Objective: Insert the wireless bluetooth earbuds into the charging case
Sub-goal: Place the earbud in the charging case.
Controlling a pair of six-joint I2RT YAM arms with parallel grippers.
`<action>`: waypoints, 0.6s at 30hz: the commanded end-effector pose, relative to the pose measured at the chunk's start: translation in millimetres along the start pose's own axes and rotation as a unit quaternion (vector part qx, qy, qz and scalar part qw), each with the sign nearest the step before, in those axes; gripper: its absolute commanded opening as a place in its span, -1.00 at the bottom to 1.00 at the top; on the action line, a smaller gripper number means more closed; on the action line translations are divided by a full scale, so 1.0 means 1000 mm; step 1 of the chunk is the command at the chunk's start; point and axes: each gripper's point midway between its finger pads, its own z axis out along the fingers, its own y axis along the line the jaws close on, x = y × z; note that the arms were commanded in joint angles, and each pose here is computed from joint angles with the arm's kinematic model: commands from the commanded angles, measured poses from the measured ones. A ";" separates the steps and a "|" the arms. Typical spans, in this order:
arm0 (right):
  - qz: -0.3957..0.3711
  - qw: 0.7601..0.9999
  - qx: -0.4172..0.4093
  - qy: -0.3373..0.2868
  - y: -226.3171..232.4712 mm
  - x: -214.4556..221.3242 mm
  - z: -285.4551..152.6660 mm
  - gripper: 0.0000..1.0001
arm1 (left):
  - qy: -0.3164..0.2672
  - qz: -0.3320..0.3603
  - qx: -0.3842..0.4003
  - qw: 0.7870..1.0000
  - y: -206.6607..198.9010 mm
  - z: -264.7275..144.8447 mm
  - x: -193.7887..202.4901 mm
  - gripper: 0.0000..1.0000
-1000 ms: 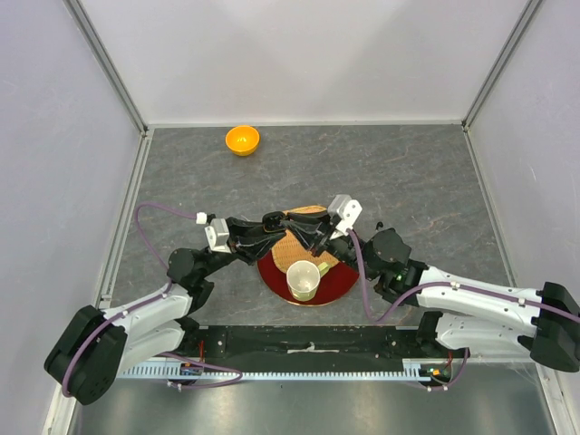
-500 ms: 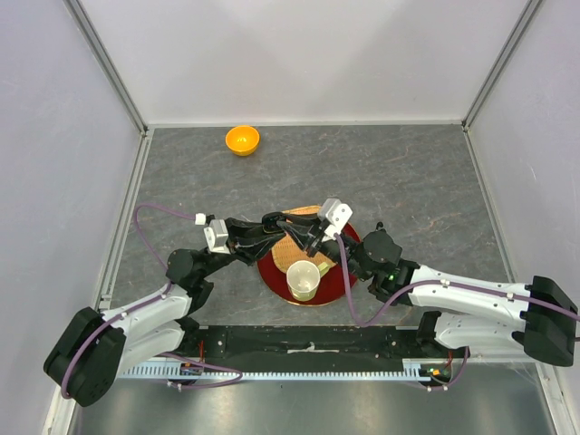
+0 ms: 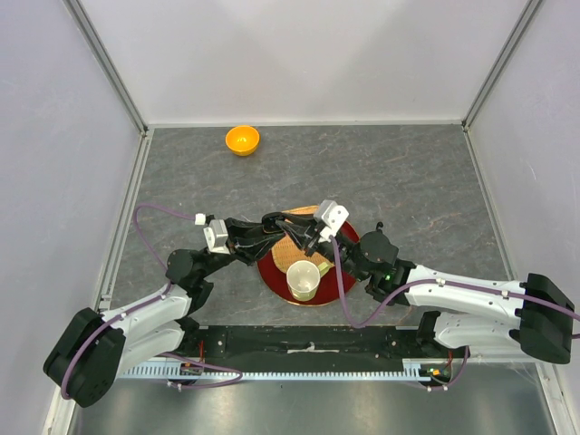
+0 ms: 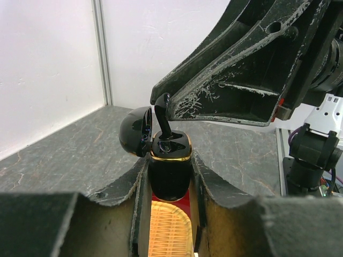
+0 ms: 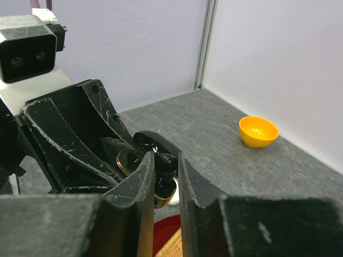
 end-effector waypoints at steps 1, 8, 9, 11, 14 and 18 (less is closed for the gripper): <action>-0.017 1.000 0.016 -0.003 -0.006 -0.003 -0.001 -1.00 | -0.047 0.045 0.022 0.998 -0.009 0.002 -0.027 -0.96; -0.029 0.999 0.024 0.009 -0.010 0.001 -0.003 -1.00 | -0.048 0.046 0.018 0.998 -0.008 0.001 -0.028 -0.96; -0.029 0.999 0.025 0.009 -0.010 0.001 -0.003 -1.00 | -0.048 0.046 0.018 0.998 -0.008 0.001 -0.028 -0.96; -0.030 0.999 0.027 0.011 -0.011 0.001 -0.004 -1.00 | -0.050 0.047 0.019 0.997 -0.008 0.001 -0.029 -0.96; -0.037 0.999 0.032 0.019 -0.014 0.005 -0.005 -1.00 | -0.050 0.047 0.019 0.997 -0.009 0.001 -0.029 -0.95; -0.034 0.999 0.029 0.022 -0.012 0.007 -0.004 -1.00 | -0.050 0.047 0.019 0.997 -0.010 0.000 -0.029 -0.96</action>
